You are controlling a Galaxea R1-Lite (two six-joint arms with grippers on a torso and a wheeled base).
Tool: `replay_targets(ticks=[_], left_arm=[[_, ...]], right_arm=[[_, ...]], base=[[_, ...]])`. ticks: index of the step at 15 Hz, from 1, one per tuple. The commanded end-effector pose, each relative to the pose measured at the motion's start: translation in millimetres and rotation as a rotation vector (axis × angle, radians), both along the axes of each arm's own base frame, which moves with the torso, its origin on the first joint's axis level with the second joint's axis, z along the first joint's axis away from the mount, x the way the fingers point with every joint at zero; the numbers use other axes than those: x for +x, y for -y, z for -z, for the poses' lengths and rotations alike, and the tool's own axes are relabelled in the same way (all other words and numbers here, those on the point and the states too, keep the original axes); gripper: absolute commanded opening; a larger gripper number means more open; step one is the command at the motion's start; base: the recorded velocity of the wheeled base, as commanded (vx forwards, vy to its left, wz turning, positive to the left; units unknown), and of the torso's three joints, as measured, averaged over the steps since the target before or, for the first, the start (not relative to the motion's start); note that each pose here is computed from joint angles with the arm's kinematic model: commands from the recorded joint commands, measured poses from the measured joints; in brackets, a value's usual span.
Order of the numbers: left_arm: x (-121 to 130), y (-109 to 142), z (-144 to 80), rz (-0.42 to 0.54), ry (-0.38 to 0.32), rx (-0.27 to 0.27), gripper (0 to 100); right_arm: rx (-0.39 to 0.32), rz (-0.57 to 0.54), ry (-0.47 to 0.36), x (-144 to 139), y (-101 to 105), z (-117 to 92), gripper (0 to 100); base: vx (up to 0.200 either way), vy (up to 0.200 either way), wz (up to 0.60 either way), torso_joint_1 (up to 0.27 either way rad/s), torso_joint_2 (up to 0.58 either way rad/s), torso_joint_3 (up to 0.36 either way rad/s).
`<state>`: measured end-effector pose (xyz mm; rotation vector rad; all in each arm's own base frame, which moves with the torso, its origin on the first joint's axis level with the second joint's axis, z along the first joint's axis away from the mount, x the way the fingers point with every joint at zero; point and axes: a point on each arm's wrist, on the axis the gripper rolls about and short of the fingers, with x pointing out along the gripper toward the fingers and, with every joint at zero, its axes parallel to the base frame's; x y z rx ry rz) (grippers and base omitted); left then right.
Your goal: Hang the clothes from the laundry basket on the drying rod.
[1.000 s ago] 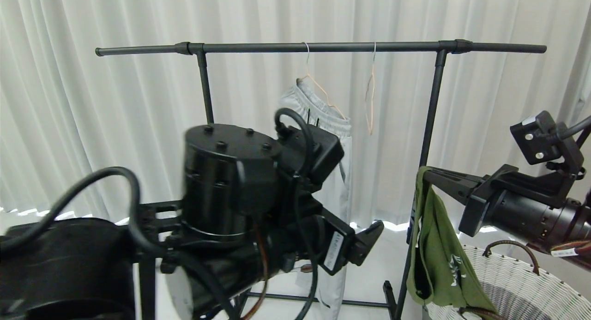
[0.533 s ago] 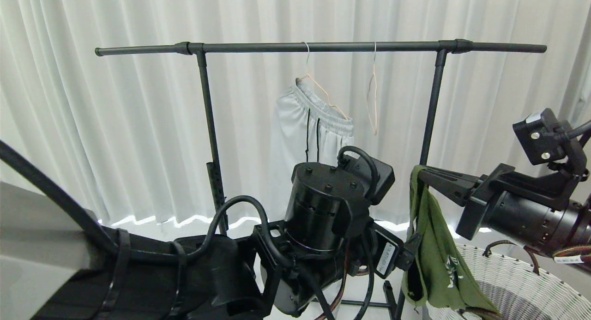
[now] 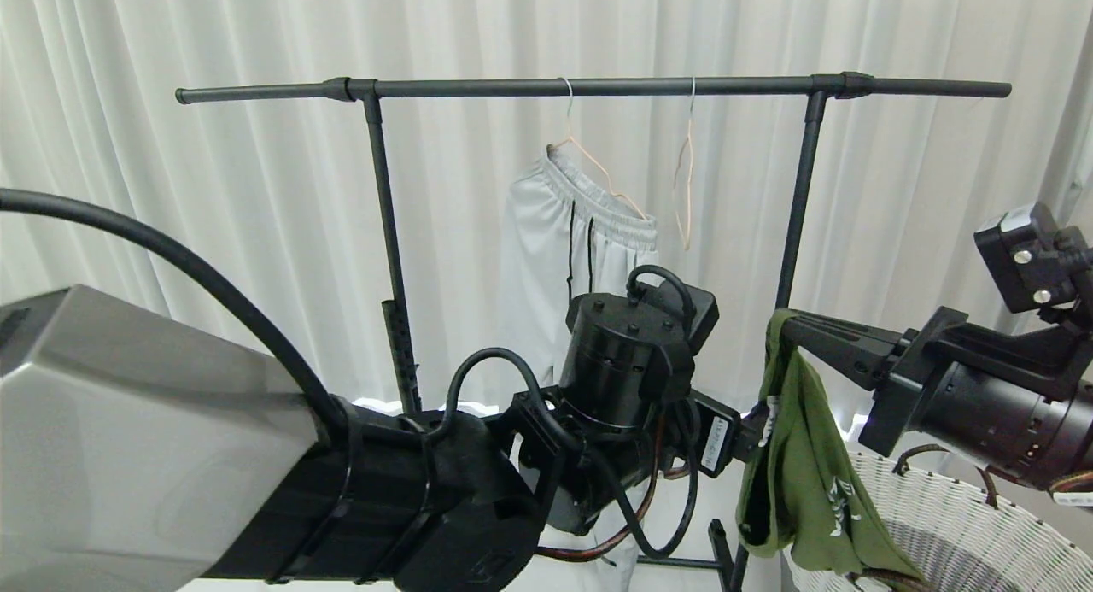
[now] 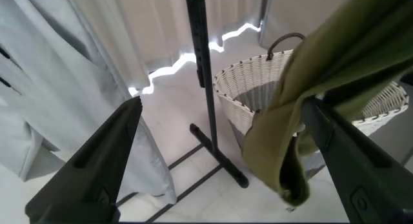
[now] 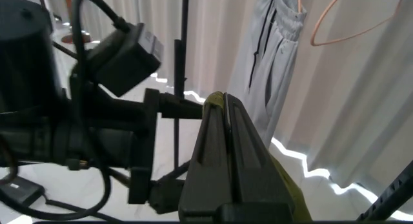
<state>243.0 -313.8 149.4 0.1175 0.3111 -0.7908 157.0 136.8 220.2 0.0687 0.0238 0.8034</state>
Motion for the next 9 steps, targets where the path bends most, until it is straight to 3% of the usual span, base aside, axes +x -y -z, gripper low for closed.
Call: replay_targets(ticks=[1, 5, 9], left_arm=[[6, 3, 13, -0.014, -0.016, 0.028, 100], [14, 11, 58, -0.015, -0.089, 0.102, 100], [10, 9, 84, 0.012, -0.144, 0.150, 100]], right_arm=[[0.012, -0.003, 0.013, -4, 3, -3, 0], [0.025, -0.003, 0.028, -7, 6, -7, 0], [0.039, -0.005, 0.042, -12, 9, -11, 0]], base=[[0.000, 0.000, 0.00, 0.000, 0.00, 0.000], [0.000, 0.000, 0.00, 0.000, 0.00, 0.000], [0.000, 0.000, 0.00, 0.000, 0.00, 0.000]])
